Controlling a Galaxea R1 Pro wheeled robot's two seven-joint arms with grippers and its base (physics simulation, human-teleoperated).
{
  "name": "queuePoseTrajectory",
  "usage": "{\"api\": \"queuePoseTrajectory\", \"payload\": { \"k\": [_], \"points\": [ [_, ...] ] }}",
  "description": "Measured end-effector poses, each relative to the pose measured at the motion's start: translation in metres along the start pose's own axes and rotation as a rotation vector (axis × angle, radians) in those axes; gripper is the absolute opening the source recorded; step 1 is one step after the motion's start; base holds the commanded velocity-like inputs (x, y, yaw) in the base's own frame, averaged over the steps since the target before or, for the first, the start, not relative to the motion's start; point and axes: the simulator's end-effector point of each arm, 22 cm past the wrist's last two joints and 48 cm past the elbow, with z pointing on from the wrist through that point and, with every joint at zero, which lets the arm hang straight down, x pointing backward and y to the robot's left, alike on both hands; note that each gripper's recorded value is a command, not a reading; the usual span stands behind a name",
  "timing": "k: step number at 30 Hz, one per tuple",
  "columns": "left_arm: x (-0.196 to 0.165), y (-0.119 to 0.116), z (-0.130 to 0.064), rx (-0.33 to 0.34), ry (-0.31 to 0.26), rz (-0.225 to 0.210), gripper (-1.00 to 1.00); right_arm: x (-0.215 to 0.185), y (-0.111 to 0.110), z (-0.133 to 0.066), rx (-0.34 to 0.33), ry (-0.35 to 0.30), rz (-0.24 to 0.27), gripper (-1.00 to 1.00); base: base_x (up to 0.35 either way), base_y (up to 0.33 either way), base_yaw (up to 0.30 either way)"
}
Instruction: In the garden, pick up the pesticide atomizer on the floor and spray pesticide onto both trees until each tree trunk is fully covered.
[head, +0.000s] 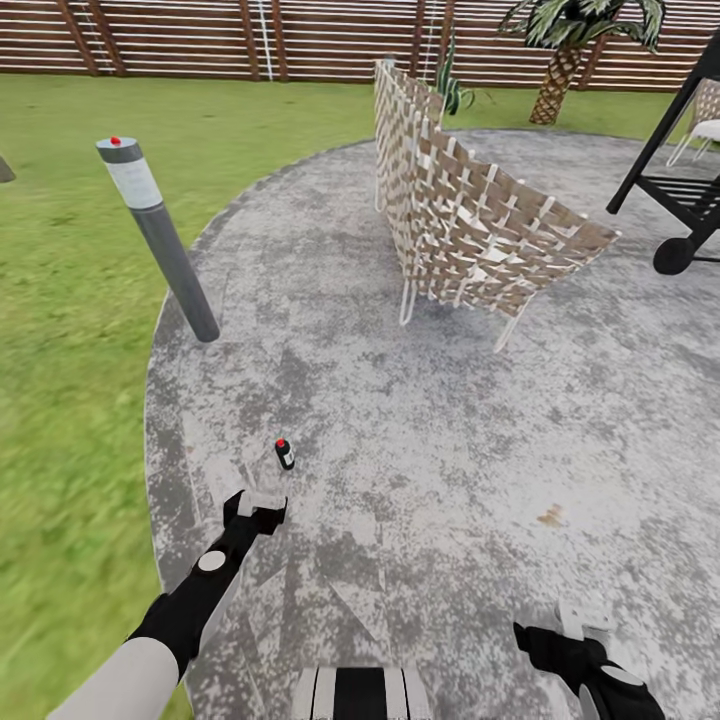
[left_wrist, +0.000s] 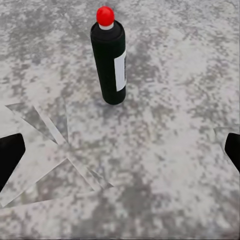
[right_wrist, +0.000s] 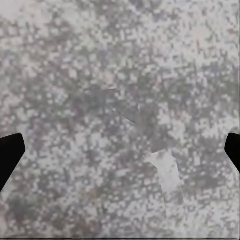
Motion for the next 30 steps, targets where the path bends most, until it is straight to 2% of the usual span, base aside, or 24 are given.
{"api": "queuePoseTrajectory", "payload": {
  "k": [4, 9, 18, 27, 30],
  "points": [
    [0.012, -0.002, 0.003, 0.003, 0.014, -0.002, 1.00, 0.008, 0.000, 0.005, 0.002, 0.022, -0.004, 1.00, 0.000, 0.000, 0.000],
    [0.018, -0.001, 0.007, 0.000, -0.014, -0.009, 1.00, 0.019, 0.000, 0.012, 0.005, 0.049, -0.008, 1.00, 0.000, 0.000, 0.000],
    [0.025, 0.014, 0.008, -0.037, -0.010, -0.040, 1.00, 0.023, 0.000, 0.014, 0.007, 0.058, -0.010, 1.00, 0.005, 0.000, 0.000],
    [0.025, 0.014, 0.008, -0.038, -0.009, -0.042, 1.00, 0.023, -0.001, 0.014, 0.007, 0.059, -0.010, 1.00, 0.272, 0.000, 0.000],
    [0.025, 0.014, 0.008, -0.037, -0.009, -0.042, 1.00, 0.023, 0.000, 0.014, 0.007, 0.059, -0.010, 1.00, 0.086, 0.000, 0.000]
  ]
}}
